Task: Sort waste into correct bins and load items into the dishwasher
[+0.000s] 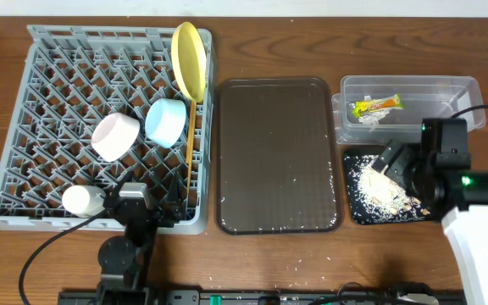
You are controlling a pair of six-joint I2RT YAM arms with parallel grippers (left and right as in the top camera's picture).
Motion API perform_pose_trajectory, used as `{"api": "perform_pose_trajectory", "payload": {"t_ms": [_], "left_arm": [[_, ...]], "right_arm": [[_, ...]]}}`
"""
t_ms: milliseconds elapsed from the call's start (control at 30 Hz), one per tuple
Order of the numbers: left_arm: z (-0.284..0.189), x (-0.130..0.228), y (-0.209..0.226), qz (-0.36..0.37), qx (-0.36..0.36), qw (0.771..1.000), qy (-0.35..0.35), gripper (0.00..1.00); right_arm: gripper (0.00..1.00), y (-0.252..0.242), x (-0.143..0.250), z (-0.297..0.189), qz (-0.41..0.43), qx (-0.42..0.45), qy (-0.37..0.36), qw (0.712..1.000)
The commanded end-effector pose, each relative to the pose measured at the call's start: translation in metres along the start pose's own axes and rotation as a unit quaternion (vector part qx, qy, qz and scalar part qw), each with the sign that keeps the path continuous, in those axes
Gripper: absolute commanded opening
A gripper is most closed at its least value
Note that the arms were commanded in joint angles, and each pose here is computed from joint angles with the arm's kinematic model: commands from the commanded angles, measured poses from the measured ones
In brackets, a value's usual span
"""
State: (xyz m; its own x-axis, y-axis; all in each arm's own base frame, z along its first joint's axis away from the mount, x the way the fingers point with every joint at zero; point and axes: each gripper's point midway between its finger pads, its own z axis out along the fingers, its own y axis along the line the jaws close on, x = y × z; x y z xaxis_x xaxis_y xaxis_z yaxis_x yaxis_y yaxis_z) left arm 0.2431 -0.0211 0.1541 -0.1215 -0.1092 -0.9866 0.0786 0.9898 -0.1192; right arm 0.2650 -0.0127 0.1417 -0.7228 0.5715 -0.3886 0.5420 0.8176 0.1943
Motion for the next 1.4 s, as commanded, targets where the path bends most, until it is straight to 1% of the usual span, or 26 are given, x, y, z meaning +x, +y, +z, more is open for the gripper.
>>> {"api": "perform_pose_trajectory", "payload": {"t_ms": [0, 67, 133, 167, 200, 267, 333, 467, 800, 900, 967, 1367], "left_arm": [[0.002, 0.015, 0.002, 0.002, -0.002, 1.0, 0.018, 0.98], [0.002, 0.015, 0.002, 0.002, -0.002, 1.0, 0.018, 0.98], [0.002, 0.015, 0.002, 0.002, -0.002, 1.0, 0.018, 0.98], [0.002, 0.015, 0.002, 0.002, -0.002, 1.0, 0.018, 0.98], [0.002, 0.015, 0.002, 0.002, -0.002, 1.0, 0.018, 0.98], [0.002, 0.015, 0.002, 0.002, -0.002, 1.0, 0.018, 0.98], [0.002, 0.015, 0.002, 0.002, -0.002, 1.0, 0.018, 0.98], [0.002, 0.015, 0.002, 0.002, -0.002, 1.0, 0.018, 0.98], [0.002, 0.015, 0.002, 0.002, -0.002, 1.0, 0.018, 0.98], [0.002, 0.015, 0.002, 0.002, -0.002, 1.0, 0.018, 0.98], [0.002, 0.015, 0.002, 0.002, -0.002, 1.0, 0.018, 0.98], [0.002, 0.015, 0.002, 0.002, -0.002, 1.0, 0.018, 0.98]], "right_arm": [[0.99, -0.025, -0.014, -0.01, -0.06, 0.036, -0.097, 0.993], [0.99, -0.014, -0.023, -0.013, -0.077, -0.011, -0.162, 0.984], [0.99, 0.001, -0.026, -0.017, -0.116, -0.066, -0.212, 0.968], [0.99, 0.009, -0.025, -0.02, -0.144, -0.098, -0.243, 0.954], [0.99, 0.017, -0.024, -0.027, -0.174, -0.13, -0.291, 0.932], [0.99, 0.017, -0.021, -0.033, -0.19, -0.153, -0.347, 0.906], [0.99, 0.013, -0.015, -0.034, -0.185, -0.165, -0.38, 0.891], [0.99, 0.004, -0.001, -0.028, -0.178, -0.181, -0.419, 0.872], [0.99, -0.001, 0.009, -0.027, -0.169, -0.203, -0.47, 0.842], [0.99, -0.001, 0.009, -0.027, -0.17, -0.203, -0.47, 0.842], [0.99, -0.003, 0.011, -0.022, -0.171, -0.199, -0.461, 0.848], [0.99, -0.002, 0.011, -0.023, -0.172, -0.2, -0.461, 0.847]]}}
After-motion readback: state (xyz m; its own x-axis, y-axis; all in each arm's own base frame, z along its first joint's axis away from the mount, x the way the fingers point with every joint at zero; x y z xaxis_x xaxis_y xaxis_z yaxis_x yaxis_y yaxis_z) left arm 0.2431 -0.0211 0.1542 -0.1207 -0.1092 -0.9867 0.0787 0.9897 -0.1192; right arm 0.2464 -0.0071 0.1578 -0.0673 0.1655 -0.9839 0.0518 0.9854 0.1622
